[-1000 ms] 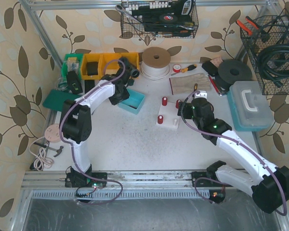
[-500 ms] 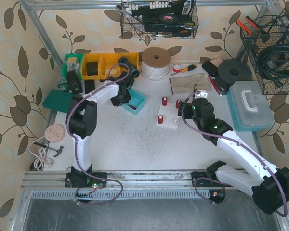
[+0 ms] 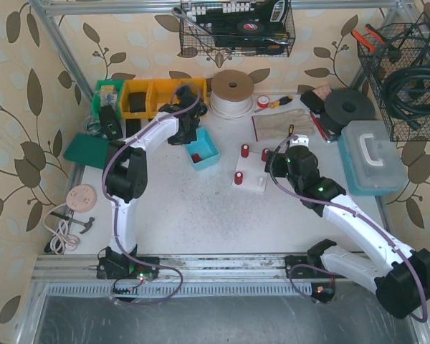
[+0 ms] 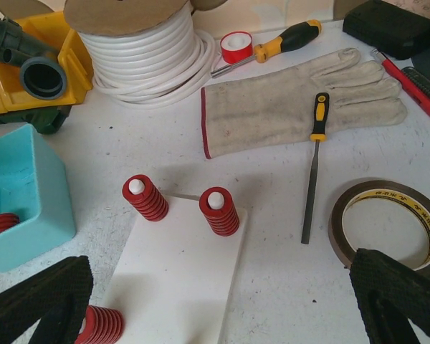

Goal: Install the large spring

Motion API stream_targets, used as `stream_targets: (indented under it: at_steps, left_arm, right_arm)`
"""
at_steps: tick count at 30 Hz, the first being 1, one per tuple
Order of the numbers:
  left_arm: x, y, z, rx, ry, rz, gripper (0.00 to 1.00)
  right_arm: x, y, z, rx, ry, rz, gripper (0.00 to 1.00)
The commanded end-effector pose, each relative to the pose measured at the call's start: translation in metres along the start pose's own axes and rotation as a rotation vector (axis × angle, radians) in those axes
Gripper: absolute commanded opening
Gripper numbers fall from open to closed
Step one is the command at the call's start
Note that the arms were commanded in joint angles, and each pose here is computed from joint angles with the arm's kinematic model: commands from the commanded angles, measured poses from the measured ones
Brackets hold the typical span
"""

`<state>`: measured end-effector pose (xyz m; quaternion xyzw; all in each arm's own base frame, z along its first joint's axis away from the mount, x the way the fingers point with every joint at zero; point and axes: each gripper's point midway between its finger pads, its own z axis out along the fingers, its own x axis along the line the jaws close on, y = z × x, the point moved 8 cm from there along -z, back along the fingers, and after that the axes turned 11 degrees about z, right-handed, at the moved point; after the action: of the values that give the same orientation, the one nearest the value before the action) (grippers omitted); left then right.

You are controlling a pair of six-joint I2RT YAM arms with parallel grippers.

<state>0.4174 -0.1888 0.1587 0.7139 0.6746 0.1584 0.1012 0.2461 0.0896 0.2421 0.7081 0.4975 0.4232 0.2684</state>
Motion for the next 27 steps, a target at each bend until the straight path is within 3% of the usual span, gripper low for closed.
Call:
stream_targets:
  at_steps: [1,15,20,27]
  left_arm:
    - [0.005,0.000,0.009,0.044,0.020,0.120,0.14]
    - [0.003,0.010,0.010,0.011,-0.005,0.164,0.09]
    - [0.000,0.018,0.001,-0.002,-0.029,0.151,0.22]
    - [0.008,0.037,-0.060,-0.175,-0.078,0.119,0.35]
  right_arm:
    - [0.004,0.009,-0.002,-0.030,-0.007,-0.006,0.97]
    - [0.004,0.009,-0.002,-0.032,-0.013,-0.007,0.96]
    - [0.004,0.008,0.000,-0.034,-0.017,-0.011,0.97]
    - [0.005,0.006,0.006,-0.018,-0.032,-0.040,0.96]
